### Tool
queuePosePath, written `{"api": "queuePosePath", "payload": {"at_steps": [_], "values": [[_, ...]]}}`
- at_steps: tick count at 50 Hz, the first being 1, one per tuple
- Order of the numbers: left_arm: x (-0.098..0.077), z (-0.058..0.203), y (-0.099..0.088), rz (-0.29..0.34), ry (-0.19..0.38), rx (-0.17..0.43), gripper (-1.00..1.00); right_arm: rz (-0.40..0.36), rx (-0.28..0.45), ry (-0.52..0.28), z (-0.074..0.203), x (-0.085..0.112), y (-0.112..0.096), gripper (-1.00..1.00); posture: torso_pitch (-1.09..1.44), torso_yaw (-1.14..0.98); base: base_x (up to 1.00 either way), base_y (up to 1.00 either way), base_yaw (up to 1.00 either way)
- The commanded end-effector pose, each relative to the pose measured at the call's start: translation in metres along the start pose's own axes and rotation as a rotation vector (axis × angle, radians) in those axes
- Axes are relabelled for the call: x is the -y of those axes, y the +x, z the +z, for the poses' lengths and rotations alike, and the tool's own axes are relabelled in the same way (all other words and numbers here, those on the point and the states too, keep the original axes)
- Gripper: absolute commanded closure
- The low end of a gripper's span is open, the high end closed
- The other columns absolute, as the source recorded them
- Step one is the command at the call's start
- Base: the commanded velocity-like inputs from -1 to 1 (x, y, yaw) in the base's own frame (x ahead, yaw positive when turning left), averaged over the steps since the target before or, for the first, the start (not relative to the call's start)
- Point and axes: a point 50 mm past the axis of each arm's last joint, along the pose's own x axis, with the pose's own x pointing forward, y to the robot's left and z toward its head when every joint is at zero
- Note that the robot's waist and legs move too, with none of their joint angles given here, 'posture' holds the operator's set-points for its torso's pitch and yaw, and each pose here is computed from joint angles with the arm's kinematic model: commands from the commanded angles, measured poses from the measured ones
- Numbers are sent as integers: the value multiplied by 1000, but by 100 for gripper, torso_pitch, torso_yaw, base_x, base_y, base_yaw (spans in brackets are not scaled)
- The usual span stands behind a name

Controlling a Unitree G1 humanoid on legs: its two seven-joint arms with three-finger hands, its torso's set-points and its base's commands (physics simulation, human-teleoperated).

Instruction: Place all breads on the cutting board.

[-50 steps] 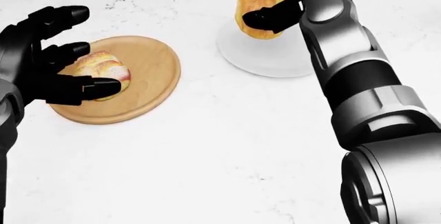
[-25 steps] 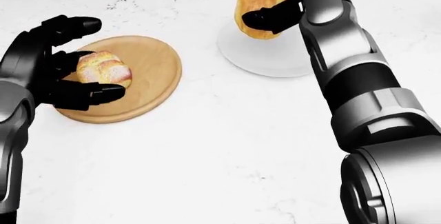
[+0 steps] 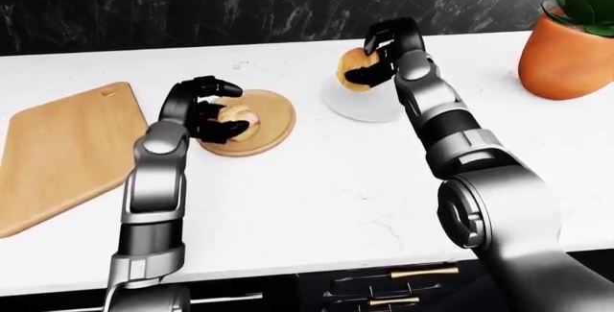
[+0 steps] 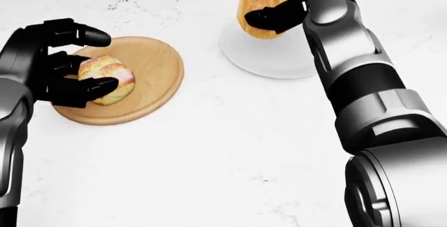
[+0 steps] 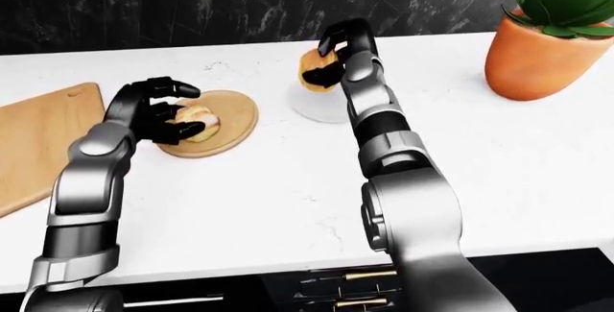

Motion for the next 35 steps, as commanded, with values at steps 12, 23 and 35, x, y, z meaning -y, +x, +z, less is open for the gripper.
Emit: {"api": "queuePosePath", "payload": {"at_steps": [12, 23, 35], "values": [[-25, 69, 2, 66, -65, 143, 58, -28, 120, 37, 34, 9, 0, 100, 0, 0, 0, 0, 0], [-41, 111, 4, 88, -156, 191, 64, 118, 40, 278, 70, 10, -6, 100, 0, 0, 0, 0, 0], [-58, 121, 0, 151, -227, 196, 71, 138, 14, 293, 89, 25, -16, 100, 0, 0, 0, 0, 0]]}}
